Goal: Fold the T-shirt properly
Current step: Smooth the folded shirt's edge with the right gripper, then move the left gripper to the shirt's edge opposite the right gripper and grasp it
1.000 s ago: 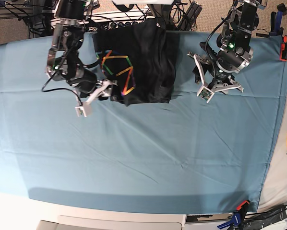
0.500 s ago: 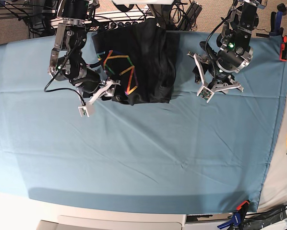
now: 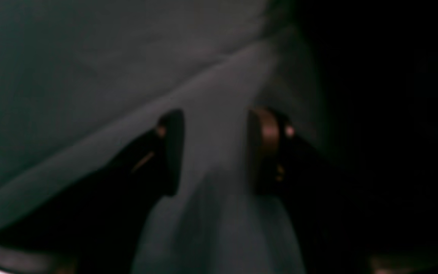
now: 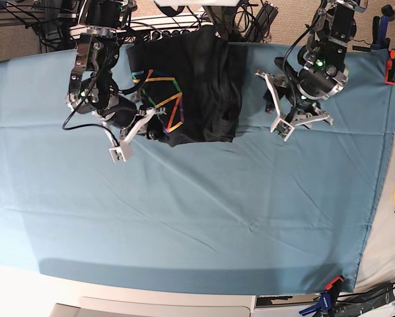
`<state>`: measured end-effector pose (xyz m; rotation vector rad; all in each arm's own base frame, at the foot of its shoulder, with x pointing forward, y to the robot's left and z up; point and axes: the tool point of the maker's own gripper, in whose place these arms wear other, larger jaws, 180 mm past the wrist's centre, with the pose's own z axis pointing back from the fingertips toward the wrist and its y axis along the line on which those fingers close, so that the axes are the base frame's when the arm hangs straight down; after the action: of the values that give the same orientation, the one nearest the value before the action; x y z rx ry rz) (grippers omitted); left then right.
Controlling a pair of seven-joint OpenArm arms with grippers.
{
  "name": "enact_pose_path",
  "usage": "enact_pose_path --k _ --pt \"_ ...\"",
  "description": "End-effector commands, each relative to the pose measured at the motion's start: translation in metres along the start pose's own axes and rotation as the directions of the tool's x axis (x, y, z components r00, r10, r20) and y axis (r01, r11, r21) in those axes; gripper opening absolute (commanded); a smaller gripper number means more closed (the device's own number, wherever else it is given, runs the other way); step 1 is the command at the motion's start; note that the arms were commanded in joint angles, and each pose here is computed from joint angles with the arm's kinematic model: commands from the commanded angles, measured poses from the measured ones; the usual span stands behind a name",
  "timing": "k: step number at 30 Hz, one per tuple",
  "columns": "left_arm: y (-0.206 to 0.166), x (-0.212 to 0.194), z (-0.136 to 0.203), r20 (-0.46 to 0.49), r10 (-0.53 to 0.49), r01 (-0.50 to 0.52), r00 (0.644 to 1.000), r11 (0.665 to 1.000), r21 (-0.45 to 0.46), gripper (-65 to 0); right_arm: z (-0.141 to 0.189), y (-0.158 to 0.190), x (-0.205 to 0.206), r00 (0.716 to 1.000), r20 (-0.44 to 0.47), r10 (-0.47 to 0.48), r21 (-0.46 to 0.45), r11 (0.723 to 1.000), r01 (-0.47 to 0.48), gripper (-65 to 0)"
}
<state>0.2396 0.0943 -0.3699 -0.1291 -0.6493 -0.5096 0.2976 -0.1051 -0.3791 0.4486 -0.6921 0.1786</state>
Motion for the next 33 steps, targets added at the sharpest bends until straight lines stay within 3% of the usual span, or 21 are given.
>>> enact_pose_path --k 1,9,15,22,33 --pt "-0.003 0.009 0.004 0.038 0.011 -0.011 0.999 1.000 -0.017 -38.6 0.004 -0.003 0.020 0.998 0.056 0.031 -0.011 0.999 -0.031 -65.0" --pt "-0.039 0.008 0.025 0.083 0.187 -0.162 0.979 0.956 -0.245 -38.6 0.006 -0.011 0.023 0.997 0.046 0.057 -0.044 0.998 -0.055 -65.0" --pt "-0.025 -0.009 0.054 0.103 0.319 -0.279 0.942 0.916 -0.289 -38.5 0.006 -0.012 0.023 0.997 0.044 0.060 -0.049 0.997 -0.058 -65.0" --pt "-0.036 -0.038 0.063 0.051 0.357 -0.326 0.933 0.896 -0.303 -28.1 0.006 -0.012 0.023 0.997 0.045 0.059 -0.046 0.997 -0.056 -65.0" --pt "-0.126 -0.032 0.055 -0.018 0.336 -0.304 0.942 0.828 -0.471 -23.5 0.006 -0.012 0.023 0.997 0.045 0.059 -0.046 0.997 -0.057 -65.0"
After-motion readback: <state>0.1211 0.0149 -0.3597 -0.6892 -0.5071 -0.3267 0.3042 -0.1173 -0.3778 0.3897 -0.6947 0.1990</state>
